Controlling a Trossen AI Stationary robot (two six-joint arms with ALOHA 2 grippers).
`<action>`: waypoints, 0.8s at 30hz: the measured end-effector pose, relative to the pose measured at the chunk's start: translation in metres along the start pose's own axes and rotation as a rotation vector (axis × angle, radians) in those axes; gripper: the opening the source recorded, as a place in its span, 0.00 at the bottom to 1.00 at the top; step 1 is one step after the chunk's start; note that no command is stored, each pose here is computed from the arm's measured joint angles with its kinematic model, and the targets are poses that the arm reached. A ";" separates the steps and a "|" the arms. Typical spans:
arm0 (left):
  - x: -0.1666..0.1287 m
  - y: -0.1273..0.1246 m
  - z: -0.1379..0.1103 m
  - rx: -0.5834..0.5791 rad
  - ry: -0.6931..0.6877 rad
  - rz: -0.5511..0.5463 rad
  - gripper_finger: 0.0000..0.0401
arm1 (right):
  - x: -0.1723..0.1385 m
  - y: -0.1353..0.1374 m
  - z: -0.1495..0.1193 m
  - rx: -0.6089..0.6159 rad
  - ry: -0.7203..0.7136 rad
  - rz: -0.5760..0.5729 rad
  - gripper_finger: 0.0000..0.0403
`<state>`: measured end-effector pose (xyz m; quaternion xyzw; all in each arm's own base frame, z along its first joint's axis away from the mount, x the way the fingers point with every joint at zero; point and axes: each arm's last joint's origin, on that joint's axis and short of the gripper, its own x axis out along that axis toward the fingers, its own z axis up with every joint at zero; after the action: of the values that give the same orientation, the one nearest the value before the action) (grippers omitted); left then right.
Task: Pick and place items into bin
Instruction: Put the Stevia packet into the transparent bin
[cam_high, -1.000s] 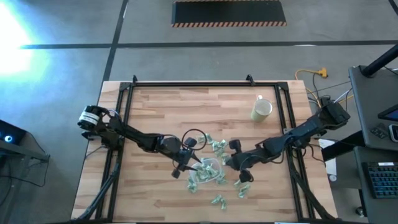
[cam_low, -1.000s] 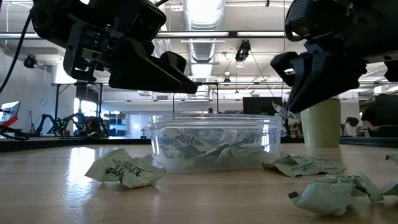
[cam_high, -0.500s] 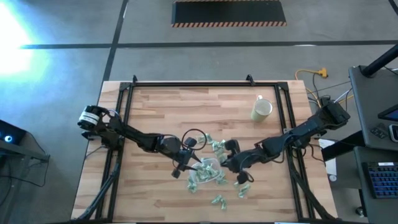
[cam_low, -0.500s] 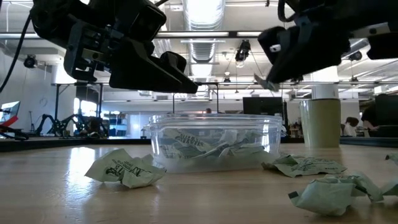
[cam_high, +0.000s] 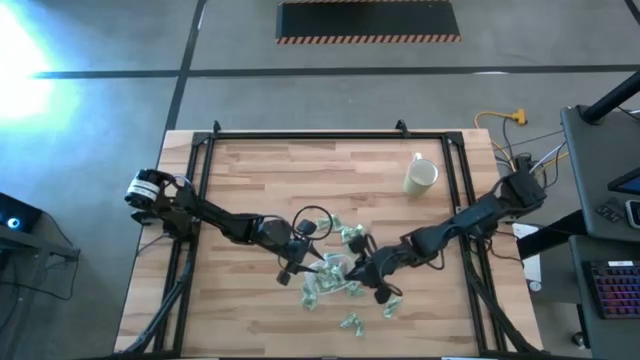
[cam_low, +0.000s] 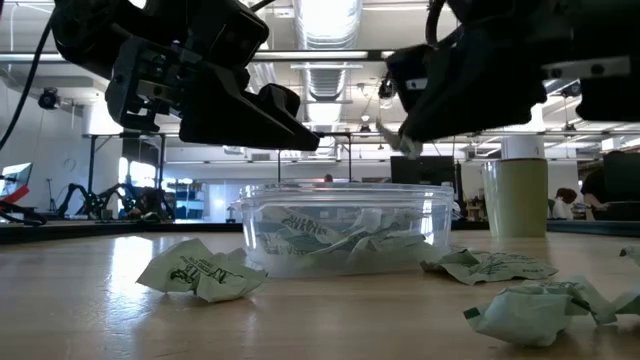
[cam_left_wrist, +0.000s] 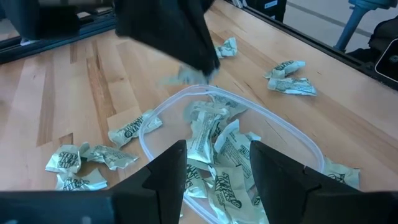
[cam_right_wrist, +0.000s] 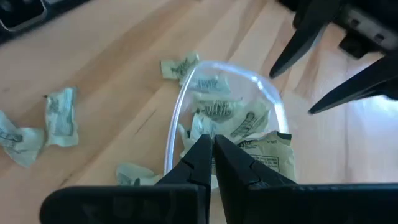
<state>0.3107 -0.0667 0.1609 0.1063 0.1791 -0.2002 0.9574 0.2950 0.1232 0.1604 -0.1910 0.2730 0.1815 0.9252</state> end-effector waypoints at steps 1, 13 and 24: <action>0.000 0.000 0.000 0.000 0.000 0.000 0.40 | 0.002 0.000 -0.001 0.000 0.006 0.002 0.02; 0.000 0.000 0.000 0.000 0.001 0.000 0.40 | 0.007 0.000 0.001 0.017 0.005 -0.006 0.03; 0.000 0.000 0.000 0.000 0.001 0.000 0.40 | 0.007 0.001 0.001 0.037 0.003 0.001 0.20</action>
<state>0.3106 -0.0667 0.1608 0.1063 0.1796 -0.2003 0.9573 0.3005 0.1259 0.1567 -0.1739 0.2777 0.1767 0.9281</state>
